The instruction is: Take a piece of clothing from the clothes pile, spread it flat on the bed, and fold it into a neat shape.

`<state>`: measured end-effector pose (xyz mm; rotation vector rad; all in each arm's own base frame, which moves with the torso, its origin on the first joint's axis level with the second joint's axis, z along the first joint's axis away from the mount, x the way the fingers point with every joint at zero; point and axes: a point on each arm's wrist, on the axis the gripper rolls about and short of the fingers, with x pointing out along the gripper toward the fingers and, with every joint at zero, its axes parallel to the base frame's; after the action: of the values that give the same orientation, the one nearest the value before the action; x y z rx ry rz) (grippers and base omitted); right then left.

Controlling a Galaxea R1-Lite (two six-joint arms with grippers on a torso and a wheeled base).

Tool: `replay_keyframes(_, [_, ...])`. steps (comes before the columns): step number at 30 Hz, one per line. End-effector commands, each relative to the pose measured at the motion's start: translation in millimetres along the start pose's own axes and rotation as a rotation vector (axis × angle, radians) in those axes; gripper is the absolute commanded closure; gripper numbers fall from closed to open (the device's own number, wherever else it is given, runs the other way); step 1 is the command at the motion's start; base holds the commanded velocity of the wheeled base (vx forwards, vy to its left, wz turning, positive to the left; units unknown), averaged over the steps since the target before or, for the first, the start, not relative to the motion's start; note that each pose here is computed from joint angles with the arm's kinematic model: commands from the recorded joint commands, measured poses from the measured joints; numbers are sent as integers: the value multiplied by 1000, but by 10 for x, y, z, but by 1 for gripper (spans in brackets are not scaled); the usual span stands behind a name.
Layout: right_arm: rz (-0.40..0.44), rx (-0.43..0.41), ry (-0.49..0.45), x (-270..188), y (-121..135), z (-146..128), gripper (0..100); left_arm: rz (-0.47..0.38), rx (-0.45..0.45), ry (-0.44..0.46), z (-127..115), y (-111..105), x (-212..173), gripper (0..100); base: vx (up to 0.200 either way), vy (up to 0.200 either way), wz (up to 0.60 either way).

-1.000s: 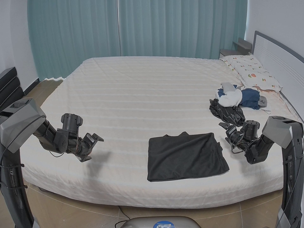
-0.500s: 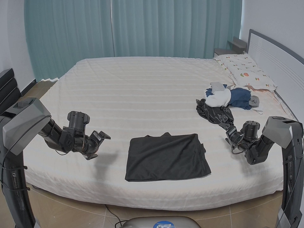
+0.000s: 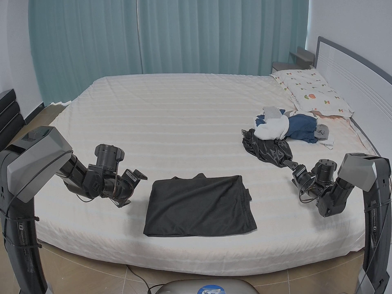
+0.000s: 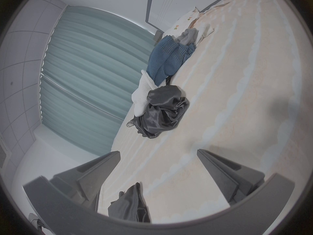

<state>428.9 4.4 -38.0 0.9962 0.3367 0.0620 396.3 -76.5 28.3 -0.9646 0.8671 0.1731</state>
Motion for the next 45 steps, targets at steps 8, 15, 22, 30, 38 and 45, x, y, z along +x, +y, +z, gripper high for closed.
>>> replay_keyframes(8, [-10, -19, 12, -6, -30, -40, 0, -27, 157, 26, -129, -100, 161, 0, 75, 0, 0])
replay_keyframes(15, [-11, -26, 17, 6, -40, -60, 0, -44, 303, 28, -165, -168, 468, 0, 0, 0, 0])
replay_keyframes(22, [-11, -27, 19, 3, -42, -63, 0, -48, 330, 39, -262, -149, 613, 0, 0, 0, 0])
replay_keyframes(30, [-14, -51, 36, 9, -36, -107, 0, -57, 333, 30, -259, -106, 640, 0, 0, 0, 0])
replay_keyframes(38, [-19, -61, 42, 14, -56, -127, 0, -59, 333, 23, -250, -121, 649, 100, 0, 0, 0])
replay_keyframes(45, [-22, -70, 48, -78, -2, -135, 0, -9, 326, -61, -241, -98, 709, 100, 0, 0, 0])
